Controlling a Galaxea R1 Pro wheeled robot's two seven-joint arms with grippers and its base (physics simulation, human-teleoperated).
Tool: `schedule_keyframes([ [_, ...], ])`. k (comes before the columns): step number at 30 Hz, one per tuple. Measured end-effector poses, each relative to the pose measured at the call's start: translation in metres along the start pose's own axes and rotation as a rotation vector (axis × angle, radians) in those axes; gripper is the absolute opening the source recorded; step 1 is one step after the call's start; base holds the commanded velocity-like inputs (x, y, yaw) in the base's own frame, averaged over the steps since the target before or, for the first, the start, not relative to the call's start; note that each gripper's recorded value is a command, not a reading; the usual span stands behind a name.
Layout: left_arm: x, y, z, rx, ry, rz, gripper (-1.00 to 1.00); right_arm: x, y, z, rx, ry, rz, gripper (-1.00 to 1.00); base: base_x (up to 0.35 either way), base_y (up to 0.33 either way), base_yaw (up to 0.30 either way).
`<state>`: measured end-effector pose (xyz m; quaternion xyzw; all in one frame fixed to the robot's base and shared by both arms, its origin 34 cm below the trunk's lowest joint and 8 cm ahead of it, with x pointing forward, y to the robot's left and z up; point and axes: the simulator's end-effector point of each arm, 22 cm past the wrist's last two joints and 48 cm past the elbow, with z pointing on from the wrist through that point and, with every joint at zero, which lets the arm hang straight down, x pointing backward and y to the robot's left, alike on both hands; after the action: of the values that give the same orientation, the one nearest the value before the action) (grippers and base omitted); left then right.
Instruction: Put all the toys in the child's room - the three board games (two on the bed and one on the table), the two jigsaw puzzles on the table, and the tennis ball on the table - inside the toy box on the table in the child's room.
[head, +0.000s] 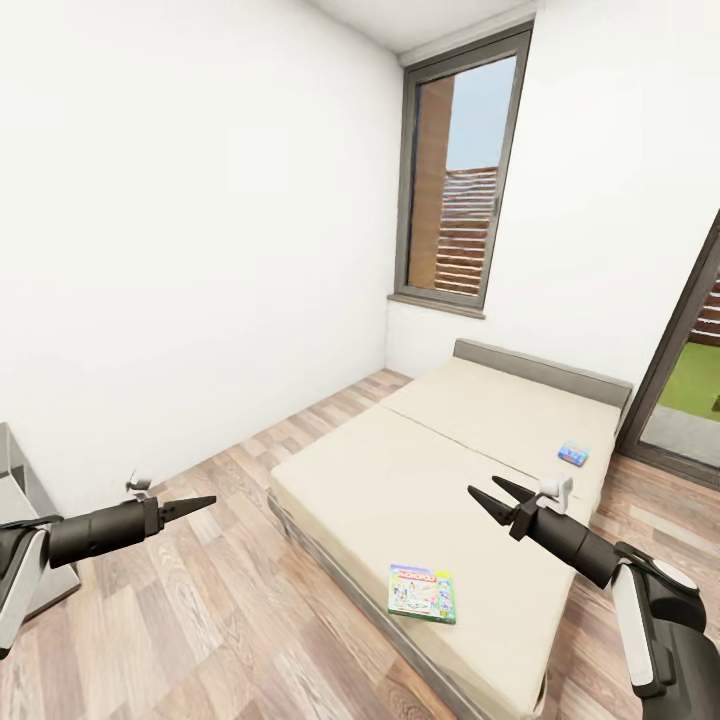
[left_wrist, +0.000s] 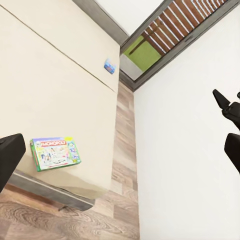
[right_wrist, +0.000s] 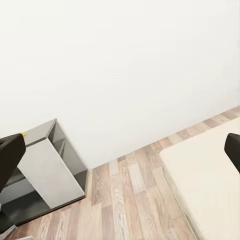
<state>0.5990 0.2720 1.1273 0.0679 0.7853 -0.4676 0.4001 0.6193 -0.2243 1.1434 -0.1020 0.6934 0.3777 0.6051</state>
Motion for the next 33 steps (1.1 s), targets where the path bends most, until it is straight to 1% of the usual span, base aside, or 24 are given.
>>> schedule_keyframes([
  [5, 0.000, 0.000, 0.000, 0.000, 0.000, 0.000, 1.00, 0.001, -0.001, 0.000, 0.002, 0.006, 0.005, 1.00, 0.000, 0.000, -0.197],
  [15, -0.001, 0.000, -0.001, 0.000, -0.001, 0.003, 1.00, 0.000, -0.001, -0.001, 0.003, 0.000, 0.017, 1.00, 0.000, 0.014, -0.272],
  [20, -0.001, 0.000, -0.002, 0.000, -0.001, 0.004, 1.00, 0.004, 0.000, 0.000, -0.003, 0.011, 0.052, 1.00, 0.000, 0.157, -0.280],
  [22, -0.001, 0.000, -0.002, 0.000, 0.000, 0.003, 1.00, 0.007, 0.001, 0.002, -0.011, 0.007, 0.078, 1.00, 0.000, 0.120, -0.280],
  [24, -0.001, 0.001, -0.001, -0.001, 0.000, 0.002, 1.00, 0.016, 0.001, 0.005, -0.020, 0.001, 0.126, 1.00, 0.000, 0.054, -0.281],
  [26, -0.001, 0.001, -0.001, -0.001, 0.000, 0.002, 1.00, 0.020, 0.000, 0.007, -0.020, 0.001, 0.149, 1.00, 0.000, 0.028, -0.281],
  [30, -0.001, 0.001, -0.001, -0.001, 0.000, 0.002, 1.00, 0.024, -0.004, 0.004, -0.015, 0.001, 0.167, 1.00, 0.000, 0.010, -0.281],
  [33, -0.001, 0.001, -0.001, -0.001, 0.001, 0.002, 1.00, 0.025, -0.004, 0.005, -0.016, 0.000, 0.176, 1.00, 0.000, 0.011, -0.281],
])
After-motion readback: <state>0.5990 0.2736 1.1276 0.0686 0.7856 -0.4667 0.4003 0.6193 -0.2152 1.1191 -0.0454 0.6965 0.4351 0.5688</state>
